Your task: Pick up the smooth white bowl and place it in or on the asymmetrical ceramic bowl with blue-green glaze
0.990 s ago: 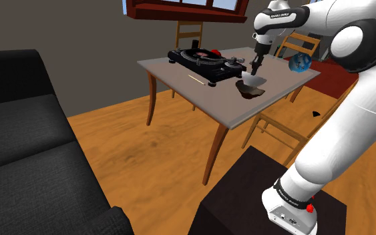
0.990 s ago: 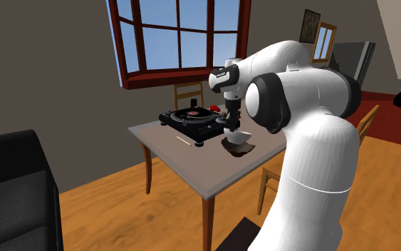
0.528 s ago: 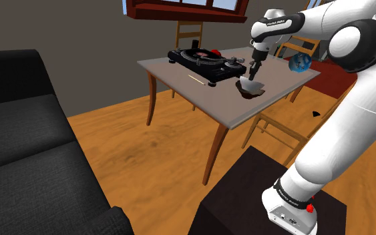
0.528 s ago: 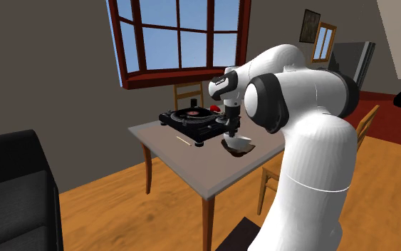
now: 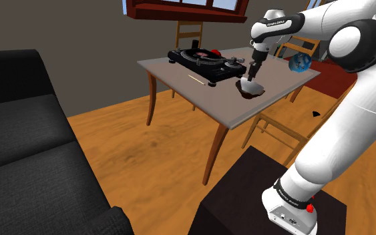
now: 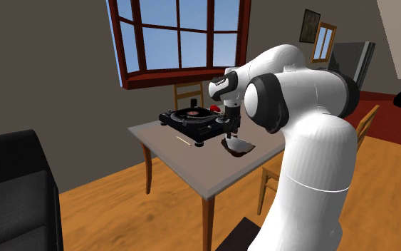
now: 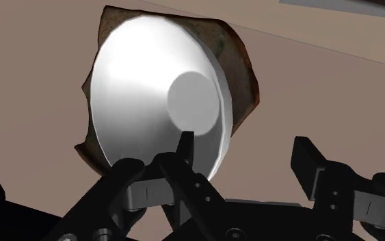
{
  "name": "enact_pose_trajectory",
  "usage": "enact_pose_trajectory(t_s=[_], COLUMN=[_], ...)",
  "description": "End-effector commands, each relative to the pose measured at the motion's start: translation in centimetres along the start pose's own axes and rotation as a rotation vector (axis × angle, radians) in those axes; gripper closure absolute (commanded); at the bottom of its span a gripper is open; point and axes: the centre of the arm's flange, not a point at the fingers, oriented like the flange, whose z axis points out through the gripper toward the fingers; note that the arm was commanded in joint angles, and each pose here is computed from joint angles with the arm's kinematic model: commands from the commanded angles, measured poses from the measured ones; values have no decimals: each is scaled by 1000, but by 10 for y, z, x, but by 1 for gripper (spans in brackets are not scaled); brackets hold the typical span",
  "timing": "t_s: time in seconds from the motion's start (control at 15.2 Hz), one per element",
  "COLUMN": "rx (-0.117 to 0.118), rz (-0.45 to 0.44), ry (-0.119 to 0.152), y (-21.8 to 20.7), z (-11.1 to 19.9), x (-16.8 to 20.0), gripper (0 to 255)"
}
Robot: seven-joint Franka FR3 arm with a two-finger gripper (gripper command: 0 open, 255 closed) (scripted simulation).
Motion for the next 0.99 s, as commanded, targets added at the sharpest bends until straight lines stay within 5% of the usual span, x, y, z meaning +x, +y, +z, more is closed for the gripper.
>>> enact_pose_trajectory(t_s=[0.0, 0.2, 0.46, 0.92], rx=[0, 0, 0, 0], rz=[0, 0, 0, 0], ry=[0, 0, 0, 0], y=[0, 0, 0, 0], z=[0, 0, -50, -50], x=[0, 0, 0, 0], gripper=[0, 0, 0, 0])
